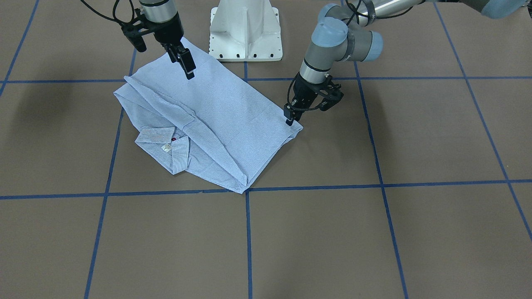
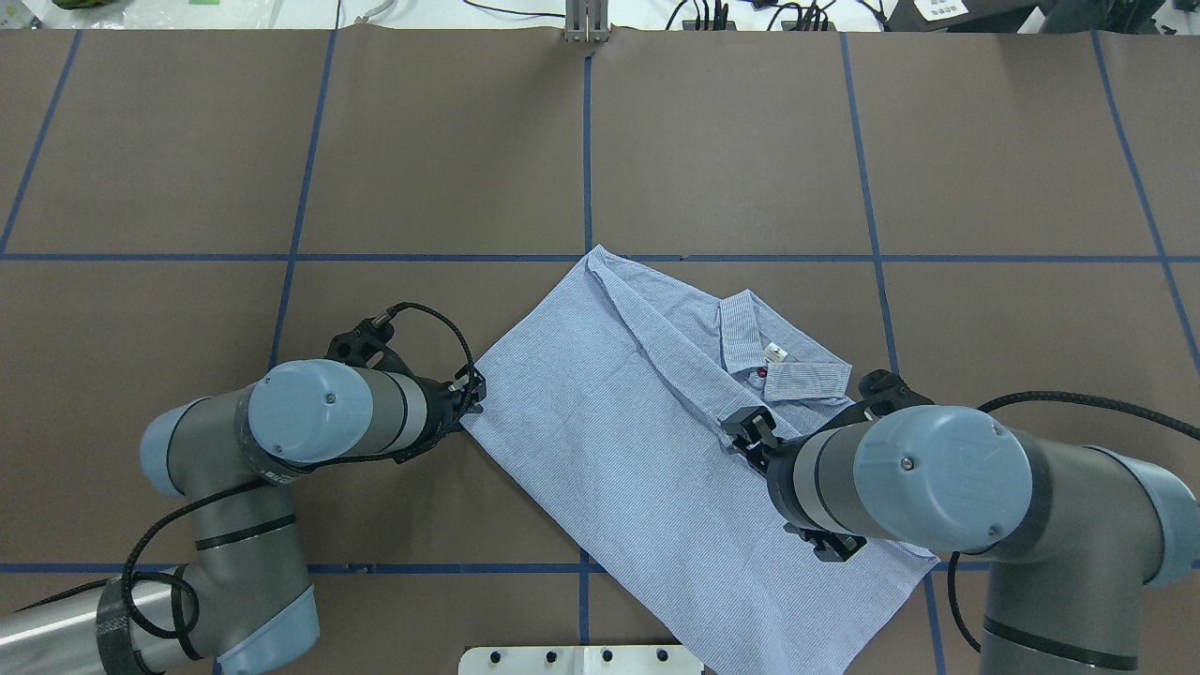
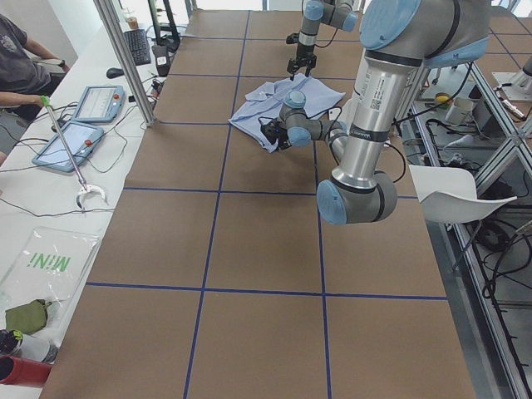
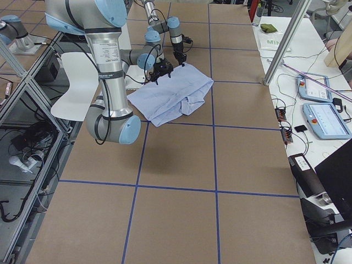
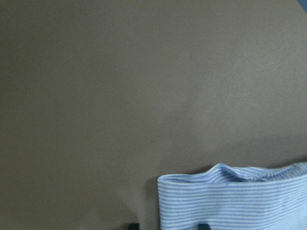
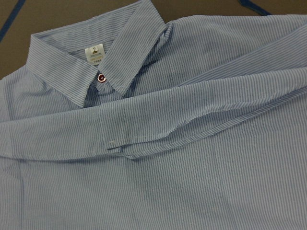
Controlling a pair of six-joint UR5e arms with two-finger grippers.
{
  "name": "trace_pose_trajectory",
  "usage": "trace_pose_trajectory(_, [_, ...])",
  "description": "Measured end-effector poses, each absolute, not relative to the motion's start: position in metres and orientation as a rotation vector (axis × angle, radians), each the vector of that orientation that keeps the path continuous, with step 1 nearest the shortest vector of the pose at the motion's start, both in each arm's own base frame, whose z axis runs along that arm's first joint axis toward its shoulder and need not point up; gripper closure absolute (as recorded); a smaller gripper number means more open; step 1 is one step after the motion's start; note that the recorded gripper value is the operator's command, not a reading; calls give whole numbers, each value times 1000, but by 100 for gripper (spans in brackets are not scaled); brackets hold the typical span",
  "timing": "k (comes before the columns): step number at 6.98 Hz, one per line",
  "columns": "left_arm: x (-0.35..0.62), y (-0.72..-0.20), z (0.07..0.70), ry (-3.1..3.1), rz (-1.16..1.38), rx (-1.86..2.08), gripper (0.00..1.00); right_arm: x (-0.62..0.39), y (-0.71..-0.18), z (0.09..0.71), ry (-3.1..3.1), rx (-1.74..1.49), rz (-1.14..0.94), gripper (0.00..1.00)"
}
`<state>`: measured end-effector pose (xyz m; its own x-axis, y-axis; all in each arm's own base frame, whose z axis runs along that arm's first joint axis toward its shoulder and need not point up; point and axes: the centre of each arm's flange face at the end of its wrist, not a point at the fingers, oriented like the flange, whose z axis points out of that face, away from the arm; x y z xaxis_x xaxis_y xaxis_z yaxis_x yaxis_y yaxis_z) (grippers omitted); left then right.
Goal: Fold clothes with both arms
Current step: 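Turn the shirt a quarter turn with both grippers so the collar faces sideways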
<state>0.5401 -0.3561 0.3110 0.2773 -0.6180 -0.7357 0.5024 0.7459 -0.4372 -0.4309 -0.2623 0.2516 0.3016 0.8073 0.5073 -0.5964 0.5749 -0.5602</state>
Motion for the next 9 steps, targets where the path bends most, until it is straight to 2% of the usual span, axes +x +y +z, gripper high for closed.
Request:
trace_pose_trajectory(3, [536,-361,307,1059,-767,-103,100,-432,-261,255,-799,-283,954,0])
trace_pose_trajectory(5, [513,-398,308,1061,-752,2,100,-431,-262,257,-784,-279,957,0])
trace_pose_trajectory(9, [491,-605,337,1072,-833,242,100,-425,-277,239,-825,-272,979,0])
